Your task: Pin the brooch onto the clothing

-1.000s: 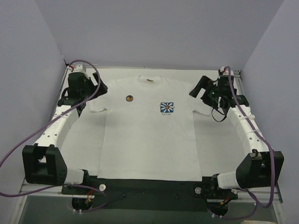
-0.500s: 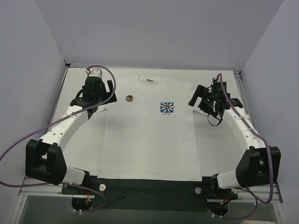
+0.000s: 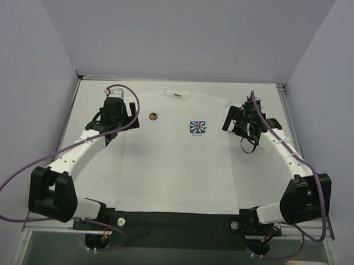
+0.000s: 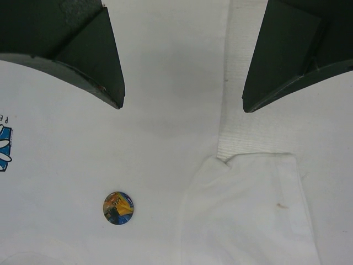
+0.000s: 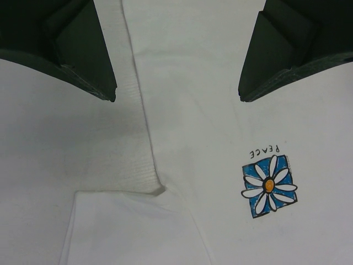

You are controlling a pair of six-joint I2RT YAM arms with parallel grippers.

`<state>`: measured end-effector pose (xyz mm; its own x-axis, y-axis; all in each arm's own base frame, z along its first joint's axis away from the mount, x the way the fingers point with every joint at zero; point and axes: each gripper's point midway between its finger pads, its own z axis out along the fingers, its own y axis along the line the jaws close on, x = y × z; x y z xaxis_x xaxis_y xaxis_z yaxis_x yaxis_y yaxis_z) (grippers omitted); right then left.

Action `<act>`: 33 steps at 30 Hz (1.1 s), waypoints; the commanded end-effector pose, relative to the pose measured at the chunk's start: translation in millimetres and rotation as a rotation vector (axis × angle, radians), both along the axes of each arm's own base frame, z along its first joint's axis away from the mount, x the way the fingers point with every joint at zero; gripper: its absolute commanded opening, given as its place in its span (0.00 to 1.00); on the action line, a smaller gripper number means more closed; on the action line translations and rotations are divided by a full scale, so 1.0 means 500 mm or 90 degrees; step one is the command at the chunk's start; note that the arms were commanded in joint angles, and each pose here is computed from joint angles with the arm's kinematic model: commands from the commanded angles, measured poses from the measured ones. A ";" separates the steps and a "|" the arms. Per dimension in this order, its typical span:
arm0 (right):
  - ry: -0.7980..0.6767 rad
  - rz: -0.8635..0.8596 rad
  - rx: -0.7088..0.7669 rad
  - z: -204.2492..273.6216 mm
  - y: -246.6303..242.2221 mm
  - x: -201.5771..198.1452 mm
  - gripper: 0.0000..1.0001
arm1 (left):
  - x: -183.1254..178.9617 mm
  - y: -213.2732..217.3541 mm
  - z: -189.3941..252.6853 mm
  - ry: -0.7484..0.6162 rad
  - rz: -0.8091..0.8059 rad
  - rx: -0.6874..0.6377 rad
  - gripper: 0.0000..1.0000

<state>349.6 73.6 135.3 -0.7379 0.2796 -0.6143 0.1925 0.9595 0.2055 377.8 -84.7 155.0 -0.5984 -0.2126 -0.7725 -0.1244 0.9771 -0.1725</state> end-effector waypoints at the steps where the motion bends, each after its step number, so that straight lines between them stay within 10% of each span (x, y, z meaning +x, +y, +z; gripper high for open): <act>1: -0.017 -0.020 -0.061 0.017 -0.030 -0.021 1.00 | 0.004 -0.013 0.036 -0.035 -0.006 -0.015 0.97; 33: -0.131 -0.106 -0.139 0.003 -0.109 -0.116 1.00 | -0.094 0.037 0.005 -0.098 0.053 -0.022 0.97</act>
<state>286.6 24.5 130.3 -0.5900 0.2486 -0.7682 0.3087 0.9486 0.0699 324.4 -65.4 144.0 -0.5131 -0.2636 -0.8169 -0.1743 0.9638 -0.2015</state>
